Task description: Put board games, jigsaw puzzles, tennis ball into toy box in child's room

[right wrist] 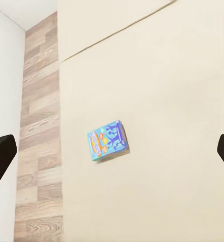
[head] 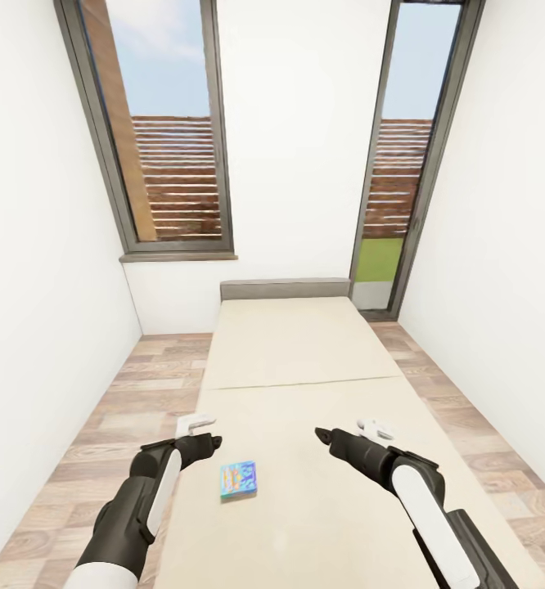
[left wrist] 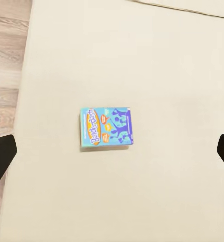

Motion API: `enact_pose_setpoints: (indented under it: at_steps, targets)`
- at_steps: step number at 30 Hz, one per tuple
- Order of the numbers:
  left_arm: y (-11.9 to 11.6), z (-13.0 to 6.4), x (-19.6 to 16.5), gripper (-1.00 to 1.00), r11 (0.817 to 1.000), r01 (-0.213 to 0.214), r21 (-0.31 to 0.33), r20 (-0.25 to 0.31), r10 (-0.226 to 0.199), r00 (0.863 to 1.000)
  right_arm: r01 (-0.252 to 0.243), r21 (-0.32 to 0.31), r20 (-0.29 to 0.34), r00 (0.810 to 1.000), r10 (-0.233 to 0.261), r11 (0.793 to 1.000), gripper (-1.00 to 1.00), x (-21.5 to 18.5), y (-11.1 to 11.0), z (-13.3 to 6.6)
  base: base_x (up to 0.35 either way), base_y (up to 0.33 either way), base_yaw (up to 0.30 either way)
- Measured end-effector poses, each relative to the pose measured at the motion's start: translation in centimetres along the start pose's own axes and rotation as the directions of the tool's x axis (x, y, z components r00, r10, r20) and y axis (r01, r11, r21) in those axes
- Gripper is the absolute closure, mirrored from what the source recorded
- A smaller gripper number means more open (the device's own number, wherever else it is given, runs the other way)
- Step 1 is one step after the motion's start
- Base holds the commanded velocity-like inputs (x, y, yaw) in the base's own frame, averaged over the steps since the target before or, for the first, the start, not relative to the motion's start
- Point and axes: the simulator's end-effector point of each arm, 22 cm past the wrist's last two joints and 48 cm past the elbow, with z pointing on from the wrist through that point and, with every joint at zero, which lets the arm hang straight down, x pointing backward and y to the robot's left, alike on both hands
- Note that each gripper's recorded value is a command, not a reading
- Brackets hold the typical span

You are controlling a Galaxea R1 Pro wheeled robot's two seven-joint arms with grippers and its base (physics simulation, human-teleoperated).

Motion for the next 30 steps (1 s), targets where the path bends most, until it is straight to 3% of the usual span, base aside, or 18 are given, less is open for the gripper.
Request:
enact_pose_setpoints:
  at_steps: [30]
  targets:
    - [0.04, -0.01, -0.11, -1.0, 1.0, 0.0, -0.001, 0.003, 0.0, 1.0, 0.001, -0.006, 0.001, 1.0, -0.001, 1.0, -1.0, 0.05, 0.3, 0.05, 0.024, -0.124, 0.0]
